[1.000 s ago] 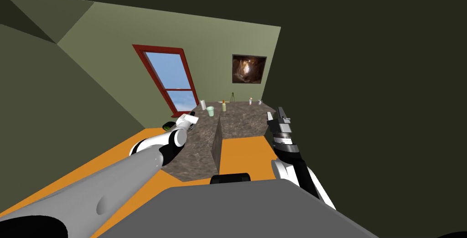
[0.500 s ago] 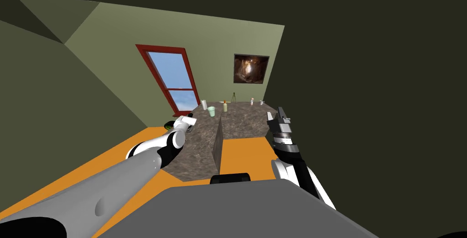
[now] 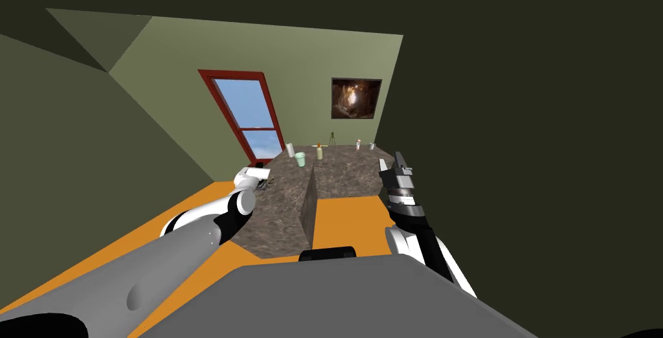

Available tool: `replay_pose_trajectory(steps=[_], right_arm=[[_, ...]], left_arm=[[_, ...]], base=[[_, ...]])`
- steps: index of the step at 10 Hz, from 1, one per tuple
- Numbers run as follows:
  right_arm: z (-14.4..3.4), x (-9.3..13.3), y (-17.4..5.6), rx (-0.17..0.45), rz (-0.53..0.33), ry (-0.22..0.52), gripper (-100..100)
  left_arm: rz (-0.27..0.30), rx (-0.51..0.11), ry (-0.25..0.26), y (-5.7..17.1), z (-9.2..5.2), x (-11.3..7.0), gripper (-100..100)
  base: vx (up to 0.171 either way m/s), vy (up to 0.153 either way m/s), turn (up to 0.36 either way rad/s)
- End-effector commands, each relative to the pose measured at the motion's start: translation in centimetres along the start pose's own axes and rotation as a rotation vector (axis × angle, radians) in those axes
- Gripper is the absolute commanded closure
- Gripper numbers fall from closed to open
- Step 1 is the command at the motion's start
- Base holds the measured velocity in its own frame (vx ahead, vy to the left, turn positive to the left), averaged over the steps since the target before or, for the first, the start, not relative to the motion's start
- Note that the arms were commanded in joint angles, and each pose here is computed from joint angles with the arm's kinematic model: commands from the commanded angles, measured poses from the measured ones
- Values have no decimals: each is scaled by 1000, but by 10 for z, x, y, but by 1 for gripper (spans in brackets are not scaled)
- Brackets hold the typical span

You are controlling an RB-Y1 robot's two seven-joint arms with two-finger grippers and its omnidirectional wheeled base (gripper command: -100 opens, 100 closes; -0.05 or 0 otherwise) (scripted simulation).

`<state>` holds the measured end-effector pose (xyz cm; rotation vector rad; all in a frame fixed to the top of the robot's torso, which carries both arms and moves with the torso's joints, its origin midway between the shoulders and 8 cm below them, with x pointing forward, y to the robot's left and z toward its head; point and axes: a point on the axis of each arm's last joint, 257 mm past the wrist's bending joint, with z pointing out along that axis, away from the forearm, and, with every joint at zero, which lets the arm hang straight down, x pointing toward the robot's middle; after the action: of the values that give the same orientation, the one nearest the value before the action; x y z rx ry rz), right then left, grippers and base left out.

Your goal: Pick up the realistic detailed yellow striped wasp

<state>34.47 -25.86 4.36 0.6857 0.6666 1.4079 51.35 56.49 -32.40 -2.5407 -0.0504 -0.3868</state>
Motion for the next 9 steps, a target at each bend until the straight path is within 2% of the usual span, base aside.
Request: replay_pose_trajectory(steps=[1, 2, 3, 4, 5, 9], right_arm=[[0, 0, 0, 0, 0, 0, 0], [0, 0, 0, 0, 0, 0, 0], [0, 0, 0, 0, 0, 0, 0], [0, 0, 0, 0, 0, 0, 0], [0, 0, 0, 0, 0, 0, 0], [0, 0, 0, 0, 0, 0, 0]], left_arm=[[13, -19, -27, 10, 6, -11, -100], [20, -27, -37, 15, 8, -16, -100], [5, -10, -12, 5, 3, -5, -100], [13, -19, -25, 10, 6, -10, -100], [-12, -14, -46, 17, 2, -11, -100], [-54, -2, -87, 32, -6, -15, -100]], base=[[5, -7, 19], [-7, 9, -27], [-8, 11, -31], [-4, 5, -15], [-54, 81, -221], [-53, 148, -191]])
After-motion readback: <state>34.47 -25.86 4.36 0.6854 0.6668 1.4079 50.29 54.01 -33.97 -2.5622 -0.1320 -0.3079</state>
